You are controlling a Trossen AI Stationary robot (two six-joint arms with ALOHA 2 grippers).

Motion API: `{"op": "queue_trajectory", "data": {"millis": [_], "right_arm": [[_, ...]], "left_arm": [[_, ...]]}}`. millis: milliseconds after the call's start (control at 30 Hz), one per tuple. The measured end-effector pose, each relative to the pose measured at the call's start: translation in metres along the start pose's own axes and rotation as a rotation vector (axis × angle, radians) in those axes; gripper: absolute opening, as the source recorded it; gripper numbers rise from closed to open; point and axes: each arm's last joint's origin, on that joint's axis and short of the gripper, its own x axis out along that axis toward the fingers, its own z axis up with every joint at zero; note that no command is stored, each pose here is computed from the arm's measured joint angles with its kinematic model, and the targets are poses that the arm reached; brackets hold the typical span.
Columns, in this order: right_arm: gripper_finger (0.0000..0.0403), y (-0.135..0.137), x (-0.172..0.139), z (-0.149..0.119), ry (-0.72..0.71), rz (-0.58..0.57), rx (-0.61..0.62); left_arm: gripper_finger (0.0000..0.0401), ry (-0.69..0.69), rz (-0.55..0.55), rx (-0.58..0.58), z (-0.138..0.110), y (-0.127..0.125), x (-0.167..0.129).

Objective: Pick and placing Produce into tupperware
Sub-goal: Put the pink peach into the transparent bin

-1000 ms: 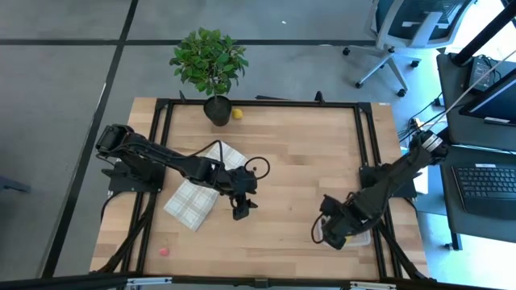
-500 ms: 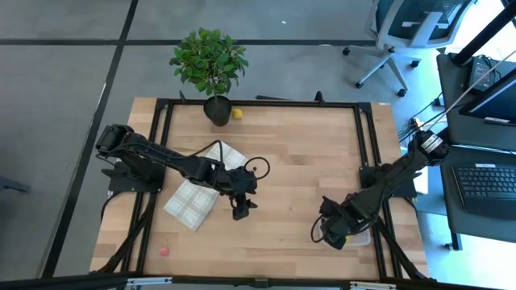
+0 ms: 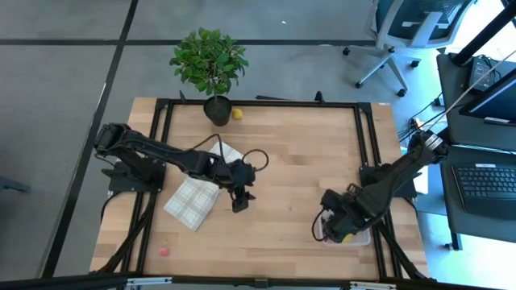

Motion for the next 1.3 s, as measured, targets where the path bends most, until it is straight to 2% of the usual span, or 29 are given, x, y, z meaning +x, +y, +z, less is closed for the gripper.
{"op": "queue_trajectory", "data": {"millis": [167, 233, 367, 433, 600, 800, 900, 1133, 1300], "right_arm": [[0.0229, 0.005, -0.029, 0.025, -0.286, 0.053, 0.053], [0.0229, 0.005, -0.033, 0.036, -0.344, 0.070, 0.035], [0.0229, 0.005, -0.031, 0.060, -0.423, 0.106, -0.010], [0.0229, 0.004, -0.027, 0.072, -0.455, 0.120, -0.024], [0.0229, -0.002, -0.015, 0.098, -0.518, 0.133, -0.054], [0.0229, -0.012, 0.002, 0.120, -0.554, 0.154, -0.048], [0.0229, -0.016, 0.011, 0.129, -0.570, 0.189, -0.045], [0.0229, -0.018, 0.030, 0.145, -0.668, 0.327, -0.052], [0.0229, -0.021, 0.043, 0.148, -0.700, 0.395, -0.035]], "left_arm": [[0.0232, -0.011, -0.057, 0.105, 0.005, 0.004, -0.019], [0.0232, 0.008, -0.112, 0.150, 0.005, 0.003, -0.032], [0.0232, 0.046, -0.221, 0.133, -0.001, -0.004, -0.059], [0.0232, 0.073, -0.227, 0.120, -0.008, -0.010, -0.071], [0.0232, 0.237, -0.135, 0.126, -0.042, -0.027, -0.093], [0.0232, 0.424, -0.138, 0.027, -0.082, -0.063, -0.101], [0.0232, 0.493, -0.103, -0.047, -0.101, -0.078, -0.103], [0.0232, 0.674, 0.085, -0.306, -0.148, -0.104, -0.104], [0.0231, 0.889, 0.155, -0.399, -0.179, -0.123, -0.099]]}}
